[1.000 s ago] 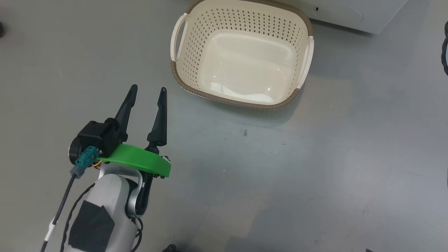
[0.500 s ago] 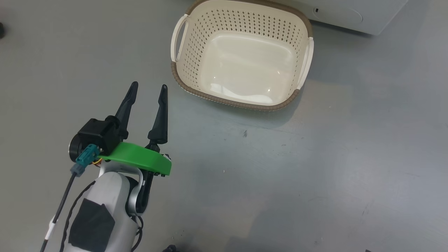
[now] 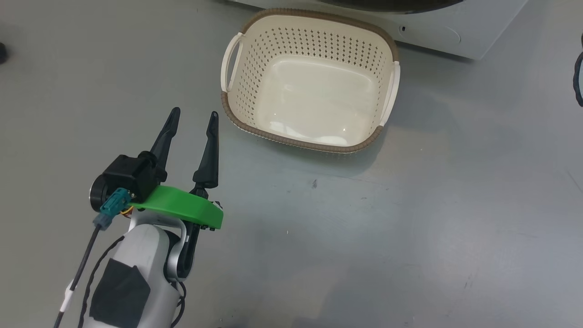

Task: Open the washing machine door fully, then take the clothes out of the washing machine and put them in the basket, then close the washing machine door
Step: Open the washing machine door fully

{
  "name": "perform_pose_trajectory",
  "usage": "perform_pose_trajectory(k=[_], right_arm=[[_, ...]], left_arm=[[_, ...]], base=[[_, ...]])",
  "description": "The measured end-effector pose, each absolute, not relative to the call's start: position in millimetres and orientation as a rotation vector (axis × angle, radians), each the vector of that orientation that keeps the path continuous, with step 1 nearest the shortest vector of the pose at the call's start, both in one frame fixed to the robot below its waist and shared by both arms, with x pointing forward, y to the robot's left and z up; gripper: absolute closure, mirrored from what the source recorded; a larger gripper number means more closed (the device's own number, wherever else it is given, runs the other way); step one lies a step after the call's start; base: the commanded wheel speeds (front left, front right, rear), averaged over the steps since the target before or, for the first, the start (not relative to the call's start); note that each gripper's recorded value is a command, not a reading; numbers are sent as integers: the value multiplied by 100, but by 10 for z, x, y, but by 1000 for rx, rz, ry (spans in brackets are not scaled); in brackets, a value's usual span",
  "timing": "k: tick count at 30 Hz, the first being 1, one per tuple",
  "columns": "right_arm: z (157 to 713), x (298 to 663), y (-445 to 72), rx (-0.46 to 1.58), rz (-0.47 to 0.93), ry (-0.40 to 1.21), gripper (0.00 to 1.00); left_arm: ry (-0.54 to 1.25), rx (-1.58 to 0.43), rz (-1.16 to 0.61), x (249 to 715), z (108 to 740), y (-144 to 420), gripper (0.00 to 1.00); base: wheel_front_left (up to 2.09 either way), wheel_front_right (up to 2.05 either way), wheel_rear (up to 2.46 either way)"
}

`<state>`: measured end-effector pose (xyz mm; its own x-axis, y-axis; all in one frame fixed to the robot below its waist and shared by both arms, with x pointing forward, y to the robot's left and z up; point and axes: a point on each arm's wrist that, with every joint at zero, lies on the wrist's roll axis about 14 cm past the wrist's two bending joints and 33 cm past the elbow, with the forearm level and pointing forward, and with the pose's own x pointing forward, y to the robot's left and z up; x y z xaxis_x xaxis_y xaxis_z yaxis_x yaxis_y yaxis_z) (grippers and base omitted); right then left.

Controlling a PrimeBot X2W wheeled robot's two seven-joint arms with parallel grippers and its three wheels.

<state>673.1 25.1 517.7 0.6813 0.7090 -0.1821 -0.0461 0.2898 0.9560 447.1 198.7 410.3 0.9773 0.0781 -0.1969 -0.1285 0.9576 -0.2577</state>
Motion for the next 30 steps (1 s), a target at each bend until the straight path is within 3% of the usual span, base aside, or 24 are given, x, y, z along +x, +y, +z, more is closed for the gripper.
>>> perform_pose_trajectory(k=[30], right_arm=[[5088,6059,448,1217,622,870,100]], left_arm=[[125,-267,89,4353,4397,1929,0]], base=[[0,0,0]])
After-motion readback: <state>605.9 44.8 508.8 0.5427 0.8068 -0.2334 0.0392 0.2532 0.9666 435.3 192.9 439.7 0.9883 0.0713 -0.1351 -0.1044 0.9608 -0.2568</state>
